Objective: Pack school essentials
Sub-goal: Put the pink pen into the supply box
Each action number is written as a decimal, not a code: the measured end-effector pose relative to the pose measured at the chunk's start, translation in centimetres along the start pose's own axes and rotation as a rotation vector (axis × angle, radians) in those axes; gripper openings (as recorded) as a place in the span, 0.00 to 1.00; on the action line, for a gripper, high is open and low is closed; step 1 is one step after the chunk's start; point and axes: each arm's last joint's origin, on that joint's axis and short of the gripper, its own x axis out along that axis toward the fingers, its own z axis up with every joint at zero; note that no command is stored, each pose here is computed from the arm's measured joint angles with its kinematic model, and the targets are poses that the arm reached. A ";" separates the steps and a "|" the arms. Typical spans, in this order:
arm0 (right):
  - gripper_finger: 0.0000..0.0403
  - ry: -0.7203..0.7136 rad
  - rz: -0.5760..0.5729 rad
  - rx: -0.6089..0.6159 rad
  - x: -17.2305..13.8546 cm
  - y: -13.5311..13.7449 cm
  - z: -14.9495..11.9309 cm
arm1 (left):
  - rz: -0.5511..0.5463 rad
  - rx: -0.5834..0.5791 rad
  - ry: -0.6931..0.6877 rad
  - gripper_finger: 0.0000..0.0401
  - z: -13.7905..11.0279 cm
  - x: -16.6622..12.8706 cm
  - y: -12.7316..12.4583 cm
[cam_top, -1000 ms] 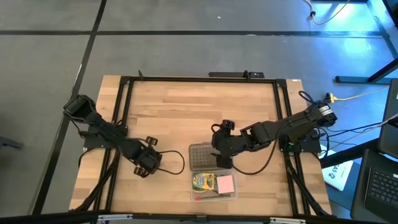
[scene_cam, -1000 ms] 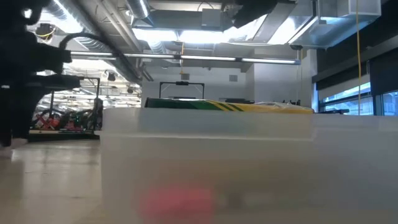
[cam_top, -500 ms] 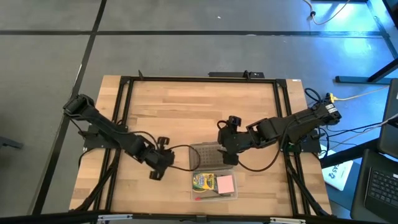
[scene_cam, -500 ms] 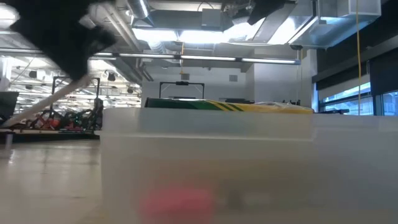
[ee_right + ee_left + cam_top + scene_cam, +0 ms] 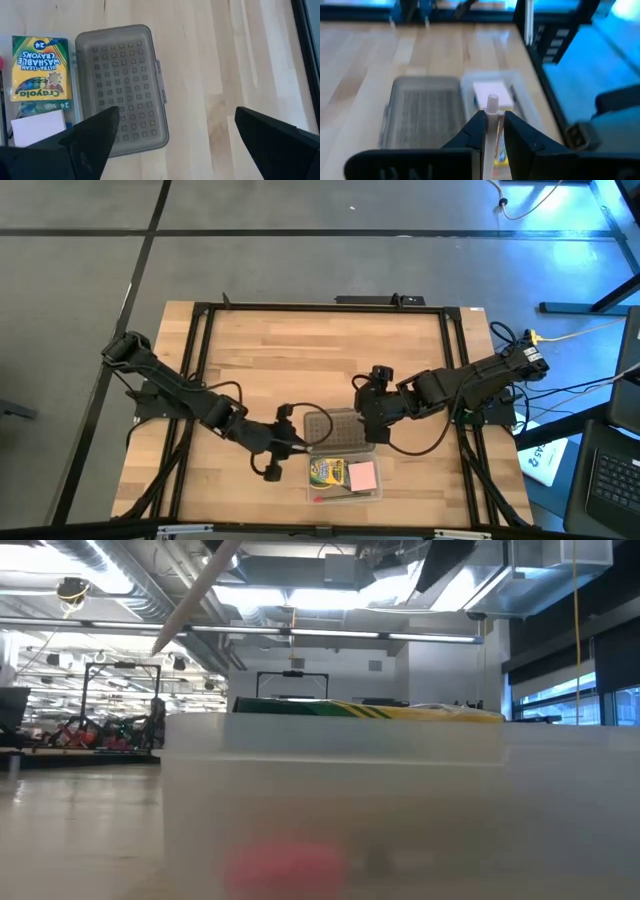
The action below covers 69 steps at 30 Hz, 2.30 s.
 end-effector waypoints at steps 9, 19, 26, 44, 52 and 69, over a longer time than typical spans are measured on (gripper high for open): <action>0.98 0.126 0.011 0.062 0.2 -0.1 -1.3 | -0.045 -0.030 -0.098 0.10 0.7 0.3 -1.0; 0.98 0.280 0.209 0.100 3.4 3.3 -5.2 | -0.036 0.017 -0.068 0.10 0.1 1.0 -1.2; 0.98 0.307 0.376 0.189 5.8 5.5 -7.4 | -0.035 0.046 -0.070 0.10 0.1 1.0 -1.1; 0.98 0.260 0.697 0.372 9.6 8.6 -12.2 | -0.030 0.083 -0.070 0.10 0.1 1.0 -1.1; 0.98 0.230 0.689 0.384 10.2 8.2 -12.3 | -0.030 0.082 -0.070 0.10 0.1 1.0 -1.1; 0.98 0.090 0.660 0.341 10.9 6.9 -10.9 | -0.105 -0.021 -0.172 0.10 1.2 0.7 -1.6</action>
